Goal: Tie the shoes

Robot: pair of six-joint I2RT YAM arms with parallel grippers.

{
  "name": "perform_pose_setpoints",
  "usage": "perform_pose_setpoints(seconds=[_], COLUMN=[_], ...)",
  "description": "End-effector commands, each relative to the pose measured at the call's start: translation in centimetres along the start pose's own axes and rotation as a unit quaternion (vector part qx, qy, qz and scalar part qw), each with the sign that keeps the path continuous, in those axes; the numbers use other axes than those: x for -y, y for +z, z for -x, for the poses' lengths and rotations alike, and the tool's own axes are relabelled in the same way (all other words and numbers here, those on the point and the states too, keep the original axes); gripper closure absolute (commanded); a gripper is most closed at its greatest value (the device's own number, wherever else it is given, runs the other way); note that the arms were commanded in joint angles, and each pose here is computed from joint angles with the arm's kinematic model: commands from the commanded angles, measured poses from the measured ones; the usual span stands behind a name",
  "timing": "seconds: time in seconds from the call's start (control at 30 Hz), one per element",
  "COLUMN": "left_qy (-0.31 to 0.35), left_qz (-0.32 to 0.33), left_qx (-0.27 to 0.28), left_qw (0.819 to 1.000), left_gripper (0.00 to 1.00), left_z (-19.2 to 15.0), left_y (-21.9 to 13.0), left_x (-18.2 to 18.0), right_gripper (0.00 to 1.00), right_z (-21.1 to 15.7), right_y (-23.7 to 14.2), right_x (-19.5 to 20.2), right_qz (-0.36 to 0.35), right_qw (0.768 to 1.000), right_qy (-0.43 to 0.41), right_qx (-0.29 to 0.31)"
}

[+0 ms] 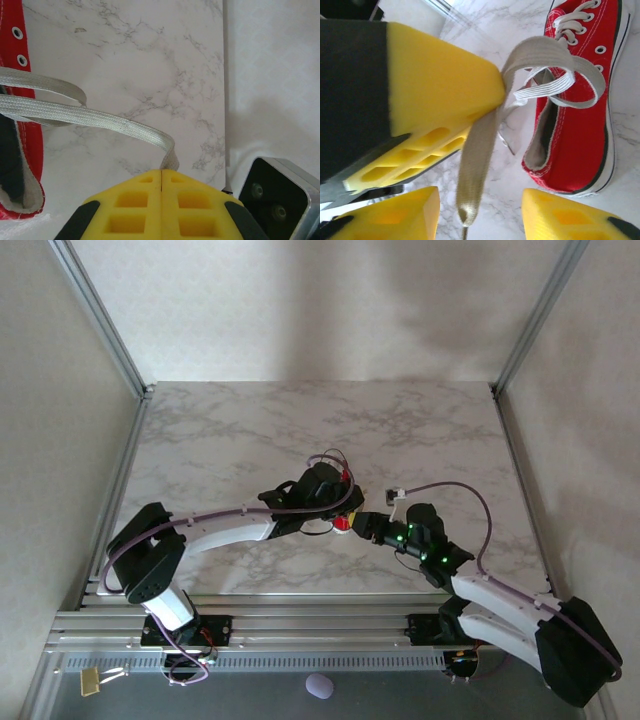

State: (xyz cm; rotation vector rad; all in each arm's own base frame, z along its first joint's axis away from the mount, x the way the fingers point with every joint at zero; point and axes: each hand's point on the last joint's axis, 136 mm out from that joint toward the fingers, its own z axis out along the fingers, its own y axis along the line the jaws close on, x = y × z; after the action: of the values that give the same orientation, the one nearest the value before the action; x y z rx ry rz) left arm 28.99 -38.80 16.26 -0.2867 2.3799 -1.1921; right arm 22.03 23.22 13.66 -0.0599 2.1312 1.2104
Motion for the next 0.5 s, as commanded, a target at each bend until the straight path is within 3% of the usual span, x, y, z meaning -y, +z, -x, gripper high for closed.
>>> perform_pose_setpoints(seconds=[0.0, 0.1, 0.17, 0.2, 0.33, 0.47], left_qy=[-0.006, -0.001, 0.007, 0.012, 0.045, 0.117], left_qz=[-0.024, -0.025, -0.027, -0.028, -0.029, -0.019], left_qx=[0.011, 0.019, 0.029, 0.036, 0.085, 0.153], left_qw=[1.000, 1.000, 0.999, 0.999, 0.995, 0.981], left_gripper=[1.00, 1.00, 0.99, 0.92, 0.44, 0.14], left_z=[0.8, 1.2, 1.8, 2.2, 5.3, 9.6], left_y=[-1.2, -1.7, -2.3, -2.8, -5.7, -10.1], left_x=[1.2, 1.1, 1.2, 1.1, 0.9, 0.1], right_gripper=[0.72, 0.97, 1.00, 1.00, 1.00, 1.00], right_z=[1.9, 1.7, 1.7, 1.7, 2.0, 1.2], right_y=[0.5, 0.4, 0.0, -0.4, -1.7, -2.7], right_x=[-1.6, -1.3, -1.0, -0.9, -1.5, -2.4], right_qz=[0.015, -0.002, -0.020, -0.032, -0.063, -0.073], right_qw=[0.999, 0.999, 0.998, 0.997, 0.989, 0.976], right_qy=[-0.023, -0.040, -0.061, -0.076, -0.133, -0.180], right_qx=[0.027, 0.014, 0.006, -0.001, -0.035, -0.103])
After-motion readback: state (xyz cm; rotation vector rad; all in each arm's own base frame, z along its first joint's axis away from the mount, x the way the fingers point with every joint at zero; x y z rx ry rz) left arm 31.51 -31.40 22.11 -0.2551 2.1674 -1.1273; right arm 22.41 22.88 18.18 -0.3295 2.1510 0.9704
